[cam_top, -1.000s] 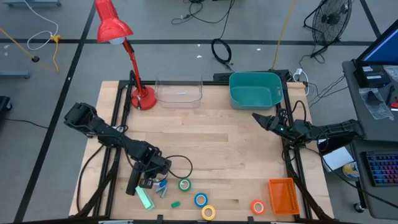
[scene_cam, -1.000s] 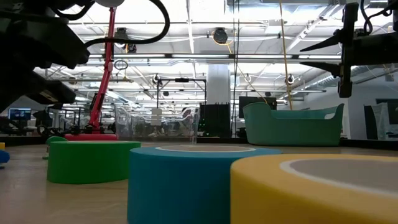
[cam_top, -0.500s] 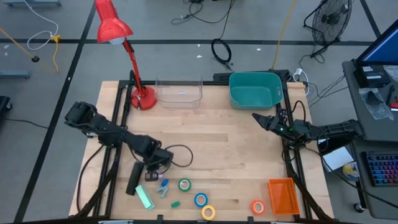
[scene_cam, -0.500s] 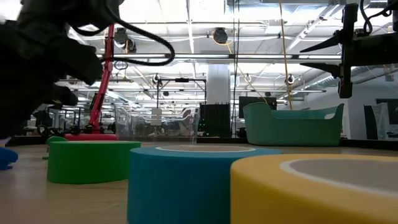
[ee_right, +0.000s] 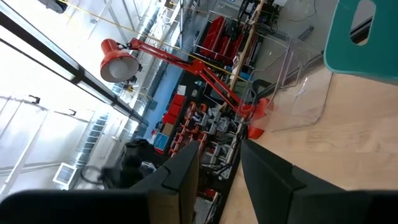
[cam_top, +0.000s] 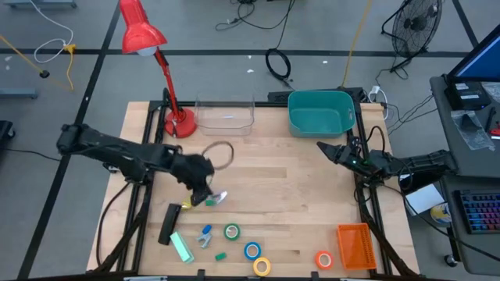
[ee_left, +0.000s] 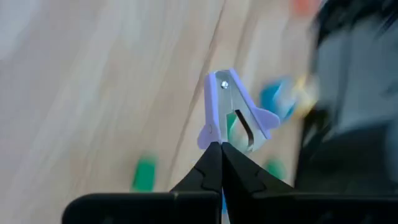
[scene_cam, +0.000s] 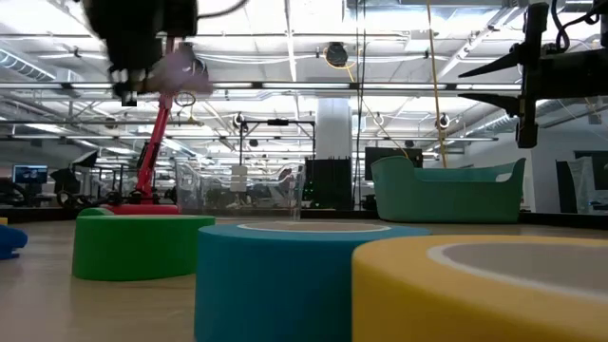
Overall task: Pick and place Stapler, Stapler remover, tape
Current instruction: Put the violet staple remover into the orange bin
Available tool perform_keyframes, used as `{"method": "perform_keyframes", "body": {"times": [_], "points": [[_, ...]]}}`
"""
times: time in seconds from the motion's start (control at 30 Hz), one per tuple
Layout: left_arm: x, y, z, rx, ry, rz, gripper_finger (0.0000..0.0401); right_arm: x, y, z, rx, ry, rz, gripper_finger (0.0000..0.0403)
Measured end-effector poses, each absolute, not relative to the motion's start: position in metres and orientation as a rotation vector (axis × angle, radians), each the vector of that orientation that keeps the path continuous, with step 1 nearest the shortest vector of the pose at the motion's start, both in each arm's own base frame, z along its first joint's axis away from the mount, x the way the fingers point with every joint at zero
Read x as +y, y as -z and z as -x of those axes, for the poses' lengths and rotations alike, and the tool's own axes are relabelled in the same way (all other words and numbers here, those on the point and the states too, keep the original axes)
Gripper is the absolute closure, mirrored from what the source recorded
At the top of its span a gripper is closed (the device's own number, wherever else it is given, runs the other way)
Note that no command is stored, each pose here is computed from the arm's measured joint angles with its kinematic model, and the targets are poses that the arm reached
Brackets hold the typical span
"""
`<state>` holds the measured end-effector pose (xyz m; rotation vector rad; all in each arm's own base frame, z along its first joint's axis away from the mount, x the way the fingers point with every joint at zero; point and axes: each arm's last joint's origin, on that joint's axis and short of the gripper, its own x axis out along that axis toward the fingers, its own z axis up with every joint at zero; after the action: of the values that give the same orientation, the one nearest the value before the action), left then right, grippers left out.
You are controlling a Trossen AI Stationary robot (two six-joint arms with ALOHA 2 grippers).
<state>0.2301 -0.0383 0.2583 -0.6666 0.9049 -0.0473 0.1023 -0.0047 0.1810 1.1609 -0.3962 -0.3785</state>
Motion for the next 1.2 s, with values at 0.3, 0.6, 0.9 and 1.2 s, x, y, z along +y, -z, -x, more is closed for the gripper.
{"method": "perform_keyframes", "body": {"times": [0.3,0.6,0.9,1.2], "points": [[-0.01,-0.308,-0.252,0.329,0.08,0.733,0.0401,-0.002,-0.192,-0.104,-0.438,0.217,-1.219,0.0289],[0.014,-0.297,-0.296,0.3,-0.09,0.571,0.0401,0.0,-0.195,-0.116,-0.435,0.192,-1.24,0.0261],[0.016,-0.342,-0.346,0.461,-0.247,0.239,0.0401,0.002,-0.215,-0.15,-0.386,0.317,-1.324,0.0143],[0.013,-0.339,-0.364,0.575,-0.219,0.19,0.0401,0.003,-0.214,-0.165,-0.331,0.28,-1.354,0.0103]]}}
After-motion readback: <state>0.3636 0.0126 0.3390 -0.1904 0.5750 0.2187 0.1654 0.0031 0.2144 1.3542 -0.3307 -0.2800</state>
